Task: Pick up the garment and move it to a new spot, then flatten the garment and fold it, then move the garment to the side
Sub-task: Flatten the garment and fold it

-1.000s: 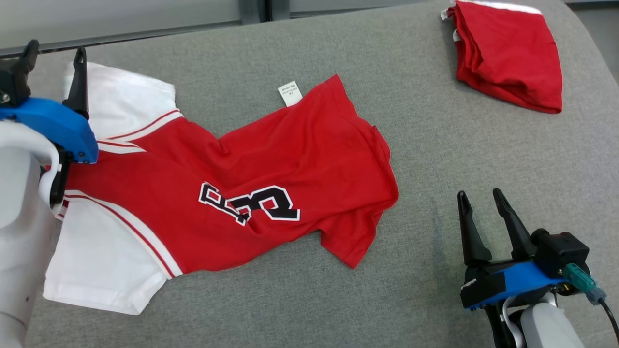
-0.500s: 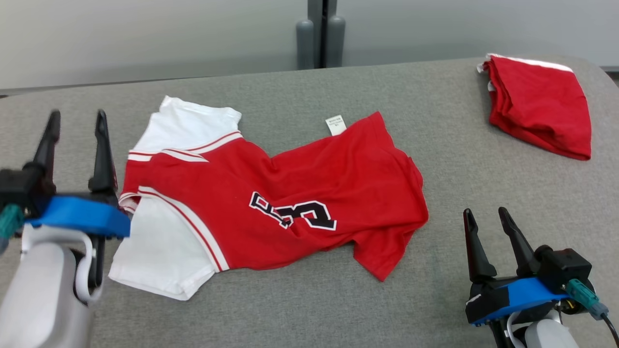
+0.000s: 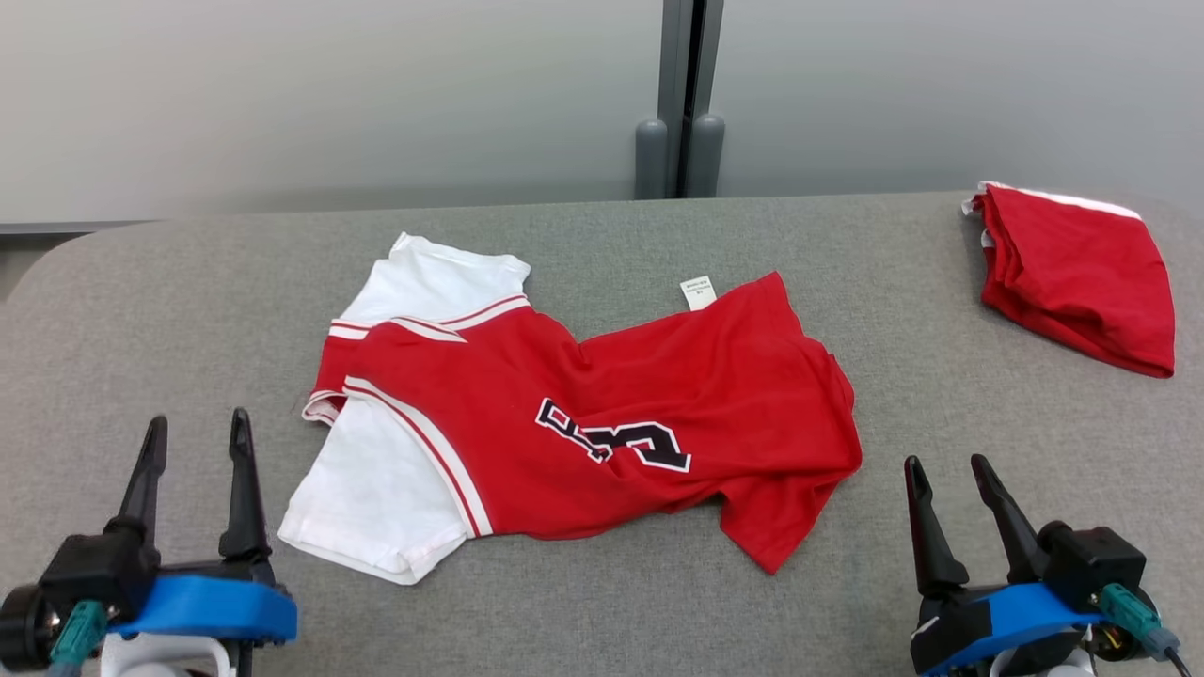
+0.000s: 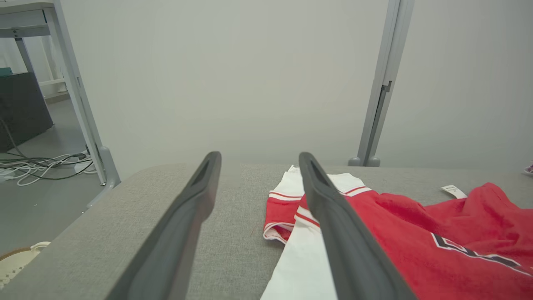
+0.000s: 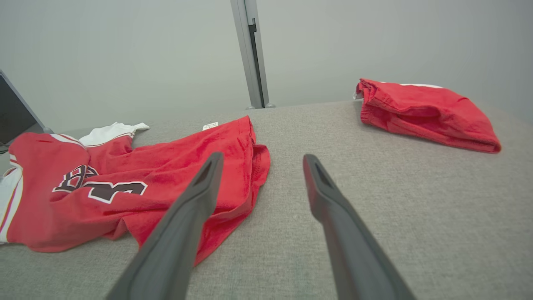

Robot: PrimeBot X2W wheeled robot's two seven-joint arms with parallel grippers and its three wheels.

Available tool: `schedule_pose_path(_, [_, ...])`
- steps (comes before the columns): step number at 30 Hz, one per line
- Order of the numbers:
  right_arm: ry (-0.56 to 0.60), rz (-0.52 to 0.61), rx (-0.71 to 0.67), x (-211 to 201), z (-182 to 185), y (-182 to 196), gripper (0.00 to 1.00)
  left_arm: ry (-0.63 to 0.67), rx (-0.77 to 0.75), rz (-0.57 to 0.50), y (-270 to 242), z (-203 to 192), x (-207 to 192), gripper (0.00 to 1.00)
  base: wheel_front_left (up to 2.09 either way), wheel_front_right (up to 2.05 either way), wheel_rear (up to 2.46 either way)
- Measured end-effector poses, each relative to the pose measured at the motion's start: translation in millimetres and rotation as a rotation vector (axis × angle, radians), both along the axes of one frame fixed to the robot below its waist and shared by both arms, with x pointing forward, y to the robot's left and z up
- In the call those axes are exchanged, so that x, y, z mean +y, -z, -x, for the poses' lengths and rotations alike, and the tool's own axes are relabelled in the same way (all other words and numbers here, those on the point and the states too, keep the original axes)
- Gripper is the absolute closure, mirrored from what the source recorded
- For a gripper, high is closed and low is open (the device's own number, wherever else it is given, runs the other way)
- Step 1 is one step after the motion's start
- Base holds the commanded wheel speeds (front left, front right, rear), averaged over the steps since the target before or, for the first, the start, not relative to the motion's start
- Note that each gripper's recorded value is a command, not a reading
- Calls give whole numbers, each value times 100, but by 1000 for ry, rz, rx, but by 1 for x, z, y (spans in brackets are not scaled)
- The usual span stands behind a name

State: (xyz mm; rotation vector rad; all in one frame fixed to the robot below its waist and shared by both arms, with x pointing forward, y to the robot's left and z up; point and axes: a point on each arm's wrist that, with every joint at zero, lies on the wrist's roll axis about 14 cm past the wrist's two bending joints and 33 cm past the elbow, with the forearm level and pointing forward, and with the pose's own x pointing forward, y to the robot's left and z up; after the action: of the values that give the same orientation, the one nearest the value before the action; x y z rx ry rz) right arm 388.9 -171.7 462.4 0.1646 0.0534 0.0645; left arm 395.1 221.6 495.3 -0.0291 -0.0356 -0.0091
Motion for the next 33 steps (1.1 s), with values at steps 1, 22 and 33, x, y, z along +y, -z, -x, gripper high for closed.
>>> schedule_pose_path(1, [-1, 0, 0, 0, 1, 0, 0, -14, 0, 4, 1, 4, 2, 0, 0, 0, 0])
schedule_pose_path(22, [-8, 4, 37, 2, 22, 10, 0, -38, 84, -22, 28, 53, 4, 0, 0, 0, 0])
schedule_pose_path(33, [-57, -5, 66, 19, 22, 19, 0, -33, 89, -17, 30, 50, 2, 0, 0, 0, 0])
